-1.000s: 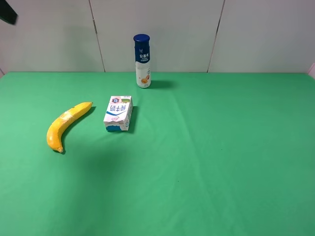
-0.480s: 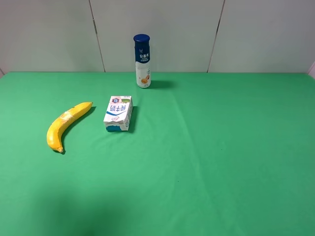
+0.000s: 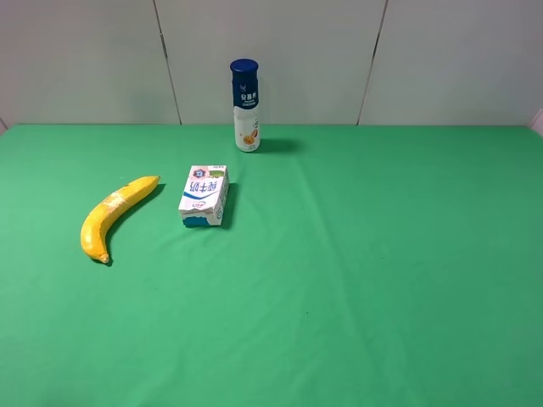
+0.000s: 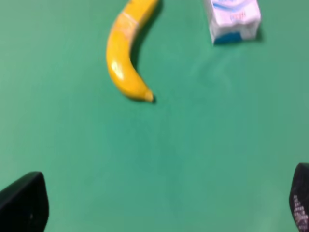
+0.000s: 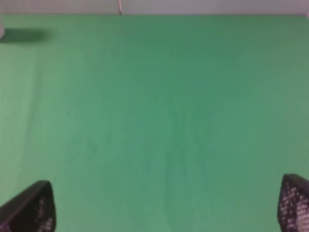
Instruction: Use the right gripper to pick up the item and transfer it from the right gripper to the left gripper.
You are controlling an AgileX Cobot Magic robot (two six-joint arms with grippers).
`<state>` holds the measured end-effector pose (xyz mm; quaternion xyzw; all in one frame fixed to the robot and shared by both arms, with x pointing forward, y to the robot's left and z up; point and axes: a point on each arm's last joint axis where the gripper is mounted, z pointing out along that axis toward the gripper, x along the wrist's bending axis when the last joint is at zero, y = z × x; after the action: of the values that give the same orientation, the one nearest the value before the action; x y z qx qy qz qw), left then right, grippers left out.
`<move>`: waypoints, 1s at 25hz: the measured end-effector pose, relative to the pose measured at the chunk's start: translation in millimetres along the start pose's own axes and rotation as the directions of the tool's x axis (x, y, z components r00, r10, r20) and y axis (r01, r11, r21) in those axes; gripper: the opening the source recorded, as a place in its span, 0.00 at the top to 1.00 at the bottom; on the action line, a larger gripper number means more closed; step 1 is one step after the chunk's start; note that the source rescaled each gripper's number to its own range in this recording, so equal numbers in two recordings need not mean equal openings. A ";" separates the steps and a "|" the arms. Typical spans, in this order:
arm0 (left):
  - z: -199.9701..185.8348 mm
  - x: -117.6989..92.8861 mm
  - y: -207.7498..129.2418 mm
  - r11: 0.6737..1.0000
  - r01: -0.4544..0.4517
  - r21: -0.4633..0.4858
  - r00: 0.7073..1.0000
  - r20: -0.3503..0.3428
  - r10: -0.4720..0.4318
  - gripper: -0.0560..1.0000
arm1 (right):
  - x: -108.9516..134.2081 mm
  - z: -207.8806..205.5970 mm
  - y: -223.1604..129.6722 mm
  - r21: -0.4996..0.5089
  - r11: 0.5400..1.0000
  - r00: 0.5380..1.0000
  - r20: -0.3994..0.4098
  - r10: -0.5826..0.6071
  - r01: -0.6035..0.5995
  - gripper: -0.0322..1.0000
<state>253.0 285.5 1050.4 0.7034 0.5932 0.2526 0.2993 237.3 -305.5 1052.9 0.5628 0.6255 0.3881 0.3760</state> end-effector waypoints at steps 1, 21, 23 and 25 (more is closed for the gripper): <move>-3.8 0.0 -6.9 1.000 -0.007 -0.008 1.000 -0.020 0.007 0.00 | 0.0 0.0 0.0 0.000 1.000 1.000 0.000 0.000 0.000 0.00; -11.7 10.0 -23.2 0.984 0.089 -0.153 0.987 -0.120 -0.107 0.00 | 0.0 0.0 0.0 0.000 1.000 1.000 0.002 0.001 -0.001 0.00; -11.7 10.0 -23.2 0.985 0.083 -0.152 0.989 -0.111 -0.100 0.00 | 0.1 0.0 0.0 0.000 1.000 1.000 0.002 0.002 -0.002 0.00; -11.7 10.0 -23.2 0.985 0.084 -0.152 0.989 -0.111 -0.101 0.00 | 0.1 0.0 0.0 0.000 1.000 1.000 0.002 0.002 -0.002 0.00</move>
<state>230.5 299.5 1041.7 0.6350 0.6216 0.3227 0.3261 237.3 -305.5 1052.9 0.5638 0.6246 0.3878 0.3763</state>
